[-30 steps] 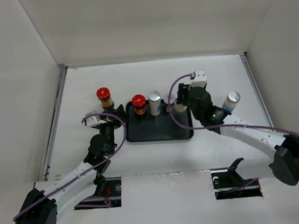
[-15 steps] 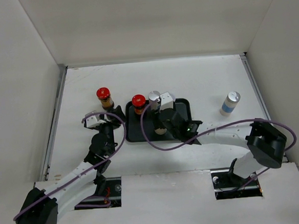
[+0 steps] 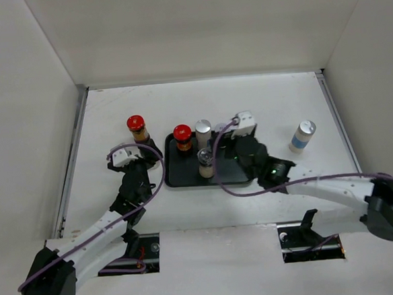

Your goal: Organize the condiment bottles

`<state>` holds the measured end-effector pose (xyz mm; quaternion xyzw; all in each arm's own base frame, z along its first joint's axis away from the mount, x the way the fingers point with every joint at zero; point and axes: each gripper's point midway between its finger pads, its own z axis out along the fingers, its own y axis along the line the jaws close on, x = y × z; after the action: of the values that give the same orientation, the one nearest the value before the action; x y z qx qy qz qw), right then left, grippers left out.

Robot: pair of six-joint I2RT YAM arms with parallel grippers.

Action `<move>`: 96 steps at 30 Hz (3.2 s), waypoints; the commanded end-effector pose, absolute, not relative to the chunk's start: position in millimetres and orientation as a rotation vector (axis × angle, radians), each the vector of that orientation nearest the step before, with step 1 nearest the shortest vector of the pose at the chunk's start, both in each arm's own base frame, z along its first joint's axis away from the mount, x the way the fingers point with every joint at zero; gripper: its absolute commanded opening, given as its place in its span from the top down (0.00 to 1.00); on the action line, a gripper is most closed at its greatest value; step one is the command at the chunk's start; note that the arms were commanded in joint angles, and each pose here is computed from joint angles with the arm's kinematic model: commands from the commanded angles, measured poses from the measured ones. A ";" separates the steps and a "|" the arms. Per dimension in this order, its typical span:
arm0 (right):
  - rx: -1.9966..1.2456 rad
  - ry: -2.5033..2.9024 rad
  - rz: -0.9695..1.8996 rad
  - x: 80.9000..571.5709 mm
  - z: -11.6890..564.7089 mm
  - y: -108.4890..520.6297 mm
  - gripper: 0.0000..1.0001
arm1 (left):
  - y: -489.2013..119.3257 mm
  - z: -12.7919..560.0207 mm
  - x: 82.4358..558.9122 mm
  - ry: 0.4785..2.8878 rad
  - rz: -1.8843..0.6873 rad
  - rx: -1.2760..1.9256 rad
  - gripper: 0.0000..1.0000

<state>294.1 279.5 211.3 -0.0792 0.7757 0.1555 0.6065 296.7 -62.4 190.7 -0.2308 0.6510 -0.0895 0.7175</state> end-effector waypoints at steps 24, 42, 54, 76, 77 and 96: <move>0.711 1.731 -0.416 364.9 187.9 -59.6 0.00 | -108.3 219.6 283.0 1.373 -0.414 -0.439 0.00; 0.566 1.629 -0.097 355.5 244.8 15.5 0.49 | -110.9 212.2 291.6 1.407 -0.379 -0.423 0.07; 0.140 1.736 0.225 319.4 232.4 177.4 0.48 | -99.2 217.1 299.2 1.426 -0.284 -0.455 0.07; -0.093 1.881 0.181 288.2 154.1 207.4 0.10 | -71.2 213.9 301.5 1.622 -0.058 -0.415 0.02; -0.084 1.872 0.193 287.7 158.1 206.9 0.06 | -68.7 212.2 303.6 1.642 -0.035 -0.413 0.02; 0.040 1.682 0.366 278.1 210.1 194.3 0.00 | -82.0 144.1 341.7 1.874 0.048 -0.343 0.13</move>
<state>276.7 188.5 189.7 0.0011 0.7652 0.1329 0.6300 325.1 -73.4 119.5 -0.1267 0.8230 0.0524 0.5513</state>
